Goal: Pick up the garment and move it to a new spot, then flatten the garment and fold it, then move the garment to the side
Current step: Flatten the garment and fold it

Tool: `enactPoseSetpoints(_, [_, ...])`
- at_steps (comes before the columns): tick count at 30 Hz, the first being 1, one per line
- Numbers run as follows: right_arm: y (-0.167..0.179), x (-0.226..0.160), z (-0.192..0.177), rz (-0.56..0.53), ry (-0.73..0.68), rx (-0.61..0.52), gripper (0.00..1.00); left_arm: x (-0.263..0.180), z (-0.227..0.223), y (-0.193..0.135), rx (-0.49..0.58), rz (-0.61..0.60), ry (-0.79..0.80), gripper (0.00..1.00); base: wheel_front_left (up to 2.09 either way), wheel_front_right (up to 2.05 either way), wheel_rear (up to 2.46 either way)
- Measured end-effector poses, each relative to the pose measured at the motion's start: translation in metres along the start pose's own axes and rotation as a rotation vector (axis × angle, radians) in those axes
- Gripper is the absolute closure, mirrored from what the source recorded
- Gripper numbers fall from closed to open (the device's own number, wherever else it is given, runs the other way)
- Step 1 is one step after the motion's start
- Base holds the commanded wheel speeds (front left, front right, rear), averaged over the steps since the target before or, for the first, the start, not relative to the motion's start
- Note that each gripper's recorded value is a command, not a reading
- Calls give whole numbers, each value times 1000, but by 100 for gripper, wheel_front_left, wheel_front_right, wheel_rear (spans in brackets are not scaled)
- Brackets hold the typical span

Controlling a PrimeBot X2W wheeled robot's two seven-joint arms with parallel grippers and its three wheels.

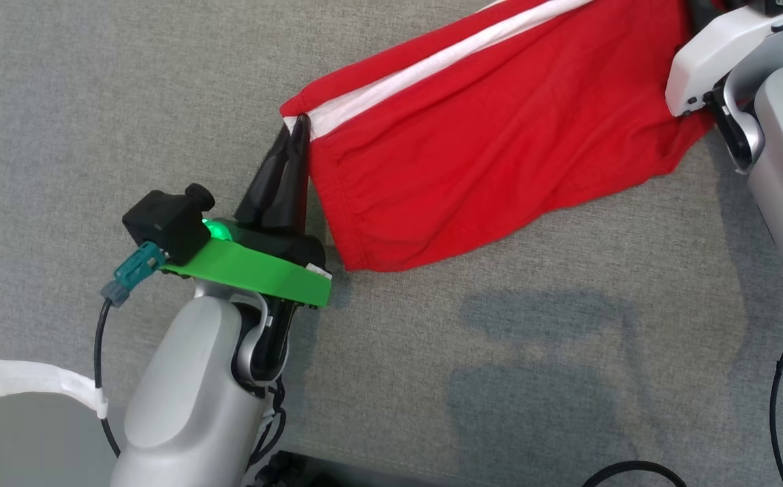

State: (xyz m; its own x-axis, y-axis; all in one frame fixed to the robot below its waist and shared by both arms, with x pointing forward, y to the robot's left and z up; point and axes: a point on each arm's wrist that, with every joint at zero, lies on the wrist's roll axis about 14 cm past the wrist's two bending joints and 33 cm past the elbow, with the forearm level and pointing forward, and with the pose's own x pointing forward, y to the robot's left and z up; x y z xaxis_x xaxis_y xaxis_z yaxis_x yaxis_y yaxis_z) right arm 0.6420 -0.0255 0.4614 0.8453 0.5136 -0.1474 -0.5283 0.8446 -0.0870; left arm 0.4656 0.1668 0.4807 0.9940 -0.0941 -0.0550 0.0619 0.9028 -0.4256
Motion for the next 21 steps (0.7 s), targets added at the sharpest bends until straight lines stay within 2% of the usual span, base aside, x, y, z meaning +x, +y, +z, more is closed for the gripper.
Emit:
enactPoseSetpoints(5, [-2, -2, 7, -11, -43, 33, 0, 0, 3, 7, 42, 16, -9, 0, 0, 0, 0])
enactPoseSetpoints(10, [0, -23, 11, -24, -75, 77, 0, -8, 3, 9, 70, 26, -9, 0, 0, 0, 0])
enactPoseSetpoints(21, [3, -74, -23, -75, 16, 161, 0, -29, 5, 7, 101, 40, -9, 0, 0, 0, 0])
